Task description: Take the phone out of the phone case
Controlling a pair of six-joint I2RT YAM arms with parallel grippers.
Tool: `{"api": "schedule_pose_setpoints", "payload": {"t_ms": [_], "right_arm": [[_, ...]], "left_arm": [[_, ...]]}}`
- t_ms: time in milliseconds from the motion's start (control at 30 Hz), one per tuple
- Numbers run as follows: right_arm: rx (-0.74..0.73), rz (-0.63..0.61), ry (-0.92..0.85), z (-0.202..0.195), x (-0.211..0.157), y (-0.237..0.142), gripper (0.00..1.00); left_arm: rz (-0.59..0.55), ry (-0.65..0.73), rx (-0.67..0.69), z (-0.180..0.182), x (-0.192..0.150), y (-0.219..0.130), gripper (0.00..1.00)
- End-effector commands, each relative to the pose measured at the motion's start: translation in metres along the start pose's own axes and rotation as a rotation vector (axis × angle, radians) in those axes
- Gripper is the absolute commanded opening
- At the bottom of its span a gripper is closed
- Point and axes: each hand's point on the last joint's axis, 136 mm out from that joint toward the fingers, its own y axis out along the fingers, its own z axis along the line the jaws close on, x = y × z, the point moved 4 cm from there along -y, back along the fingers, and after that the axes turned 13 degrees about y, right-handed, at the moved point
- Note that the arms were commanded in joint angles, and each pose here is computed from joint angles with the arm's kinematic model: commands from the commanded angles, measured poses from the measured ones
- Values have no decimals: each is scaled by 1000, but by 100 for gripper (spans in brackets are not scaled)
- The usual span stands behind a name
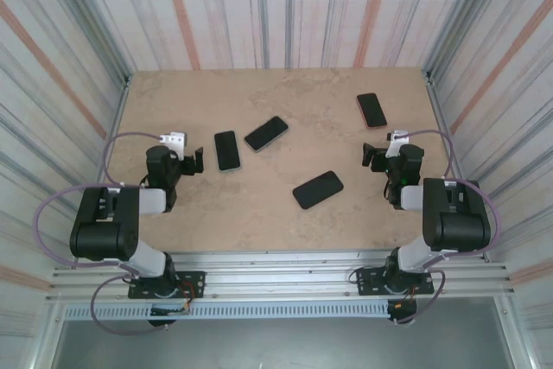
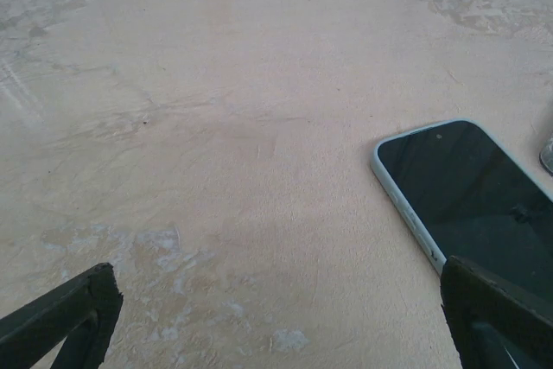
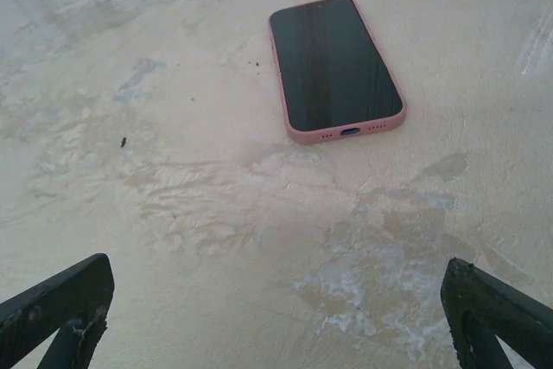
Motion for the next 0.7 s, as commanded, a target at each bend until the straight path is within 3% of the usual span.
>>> {"api": "schedule_pose_setpoints", "payload": {"t_ms": [0,667], "right_arm": [[16,-8,-6,2,3,1,99],[19,-9,-2,2,3,0,99]], "left_arm": [[-26,20,3,1,7,0,99],[-31,3,-15,3,6,0,99]]}}
